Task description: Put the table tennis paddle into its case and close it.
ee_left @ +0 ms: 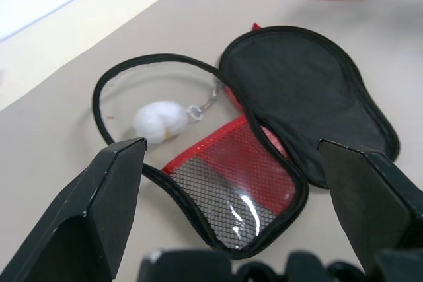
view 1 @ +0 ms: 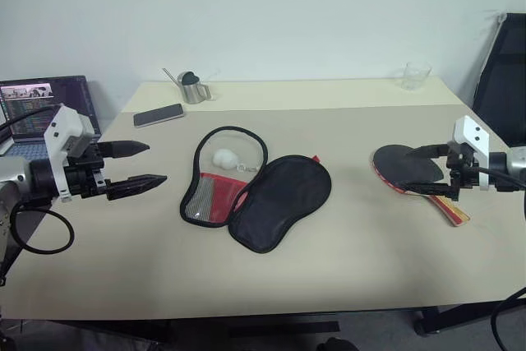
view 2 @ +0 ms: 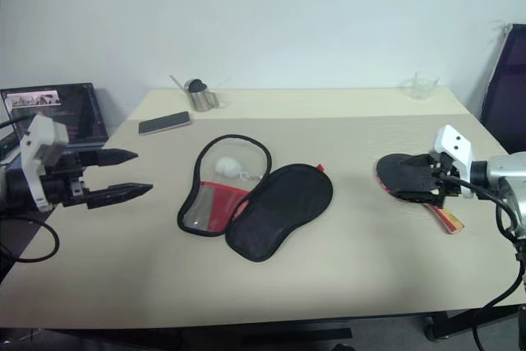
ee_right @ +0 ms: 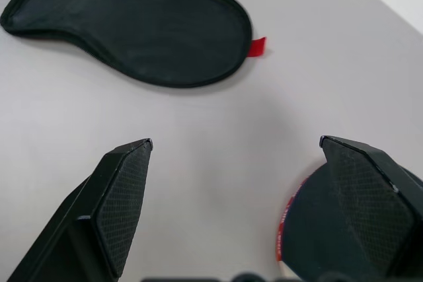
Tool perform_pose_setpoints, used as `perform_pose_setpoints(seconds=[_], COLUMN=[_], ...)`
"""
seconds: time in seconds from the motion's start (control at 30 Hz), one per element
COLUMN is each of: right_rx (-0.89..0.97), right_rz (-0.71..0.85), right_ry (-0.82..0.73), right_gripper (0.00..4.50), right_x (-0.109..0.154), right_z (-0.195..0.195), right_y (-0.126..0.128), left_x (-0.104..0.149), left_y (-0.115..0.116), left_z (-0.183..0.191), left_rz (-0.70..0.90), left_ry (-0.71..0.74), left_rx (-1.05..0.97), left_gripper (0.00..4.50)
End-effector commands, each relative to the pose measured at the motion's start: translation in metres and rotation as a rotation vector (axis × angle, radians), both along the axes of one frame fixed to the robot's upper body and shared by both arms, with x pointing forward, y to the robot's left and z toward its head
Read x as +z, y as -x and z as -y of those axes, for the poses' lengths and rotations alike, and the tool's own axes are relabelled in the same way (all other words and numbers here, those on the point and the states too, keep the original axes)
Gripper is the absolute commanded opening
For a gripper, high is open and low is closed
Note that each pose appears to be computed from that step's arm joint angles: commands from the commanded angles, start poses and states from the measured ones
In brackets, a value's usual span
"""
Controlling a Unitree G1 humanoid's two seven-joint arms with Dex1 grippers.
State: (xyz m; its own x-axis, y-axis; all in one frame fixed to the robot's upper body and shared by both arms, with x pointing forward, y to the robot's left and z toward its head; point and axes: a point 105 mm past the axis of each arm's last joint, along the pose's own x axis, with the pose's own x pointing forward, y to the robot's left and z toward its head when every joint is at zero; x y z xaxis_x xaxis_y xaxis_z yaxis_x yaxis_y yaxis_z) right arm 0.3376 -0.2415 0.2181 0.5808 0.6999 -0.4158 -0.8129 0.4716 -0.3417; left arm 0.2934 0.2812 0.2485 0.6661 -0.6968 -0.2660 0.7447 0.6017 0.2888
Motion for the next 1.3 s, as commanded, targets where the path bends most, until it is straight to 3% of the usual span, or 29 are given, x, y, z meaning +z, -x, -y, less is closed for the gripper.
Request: perform_pose_setpoints(seconds=[0.03, 0.2, 0.33, 0.47, 0.67, 0.8, 1.1, 1.3], right_rx=[0.033, 0.031, 0.02, 0.008, -0.034, -0.048, -0.095, -0.104], right_rz=[0.077, 0.09, 0.104, 0.107, 0.122, 0.109, 0.095, 0.091], right_ry=[-0.046, -0.06, -0.06, -0.052, -0.057, -0.048, -0.016, -0.01], right_gripper=[4.47, 4.47, 4.47, 4.47, 4.47, 4.47, 4.47, 4.47], right_x=[0.019, 0.018, 0.02, 0.022, 0.027, 0.026, 0.03, 0.031], right_z=[-0.01, -0.014, -0.011, -0.008, -0.004, 0.002, 0.013, 0.016], right_y=[-0.001, -0.005, -0.002, 0.003, 0.008, 0.014, 0.024, 0.024], left_x=[0.016, 0.025, 0.024, -0.004, -0.067, -0.081, -0.127, -0.136], left_y=[0.002, 0.002, -0.014, -0.042, -0.078, -0.099, -0.104, -0.099], left_z=[-0.004, -0.006, -0.006, -0.013, -0.002, 0.008, 0.037, 0.058], left_rz=[0.043, 0.053, 0.07, 0.003, -0.183, -0.241, -0.422, -0.443], left_ry=[-0.043, -0.061, -0.03, 0.005, 0.124, 0.209, 0.222, 0.231], left_rx=[0.005, 0.006, 0.042, 0.159, 0.277, 0.343, 0.39, 0.353], left_gripper=[4.5, 4.5, 4.5, 4.5, 4.5, 4.5, 4.5, 4.5])
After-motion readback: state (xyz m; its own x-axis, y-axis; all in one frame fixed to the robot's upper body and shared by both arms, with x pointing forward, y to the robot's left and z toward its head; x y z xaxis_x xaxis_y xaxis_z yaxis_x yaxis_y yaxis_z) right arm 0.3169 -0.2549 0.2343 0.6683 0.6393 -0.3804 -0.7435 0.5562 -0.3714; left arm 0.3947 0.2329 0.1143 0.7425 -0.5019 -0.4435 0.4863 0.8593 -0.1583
